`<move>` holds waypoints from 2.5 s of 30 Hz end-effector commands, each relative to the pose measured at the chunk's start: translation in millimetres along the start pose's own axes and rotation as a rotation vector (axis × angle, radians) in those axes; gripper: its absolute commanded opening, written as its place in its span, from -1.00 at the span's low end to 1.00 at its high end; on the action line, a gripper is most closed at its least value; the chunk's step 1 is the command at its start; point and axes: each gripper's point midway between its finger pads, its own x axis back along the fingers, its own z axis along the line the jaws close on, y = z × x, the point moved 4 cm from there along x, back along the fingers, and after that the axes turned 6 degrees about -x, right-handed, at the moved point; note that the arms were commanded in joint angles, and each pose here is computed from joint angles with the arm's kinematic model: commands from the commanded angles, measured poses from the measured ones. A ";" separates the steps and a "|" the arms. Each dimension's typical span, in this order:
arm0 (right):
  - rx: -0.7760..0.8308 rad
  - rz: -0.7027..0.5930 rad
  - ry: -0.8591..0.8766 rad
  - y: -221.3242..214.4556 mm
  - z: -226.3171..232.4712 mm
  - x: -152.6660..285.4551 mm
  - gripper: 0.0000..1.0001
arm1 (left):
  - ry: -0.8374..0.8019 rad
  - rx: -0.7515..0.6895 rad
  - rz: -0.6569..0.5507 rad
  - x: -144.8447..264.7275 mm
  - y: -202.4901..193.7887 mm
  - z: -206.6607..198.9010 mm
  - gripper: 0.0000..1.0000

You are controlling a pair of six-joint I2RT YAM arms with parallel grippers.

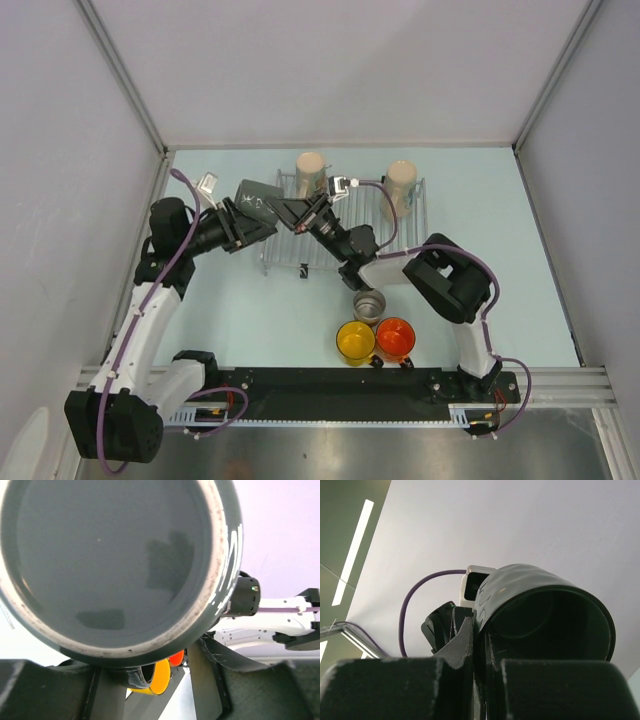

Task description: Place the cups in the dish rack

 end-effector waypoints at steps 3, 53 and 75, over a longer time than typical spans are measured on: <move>0.027 0.340 -0.003 -92.0 -13.2 45.9 -1.00 | -0.191 -0.405 -0.130 22.1 31.6 -76.7 -0.99; 0.118 0.326 0.069 -134.2 57.6 75.3 -0.07 | 0.132 -0.761 -0.259 18.2 98.6 -60.7 -0.99; 0.936 0.162 -0.357 -28.5 221.0 123.9 0.11 | 0.262 -0.902 0.235 -144.2 21.1 -22.3 -0.99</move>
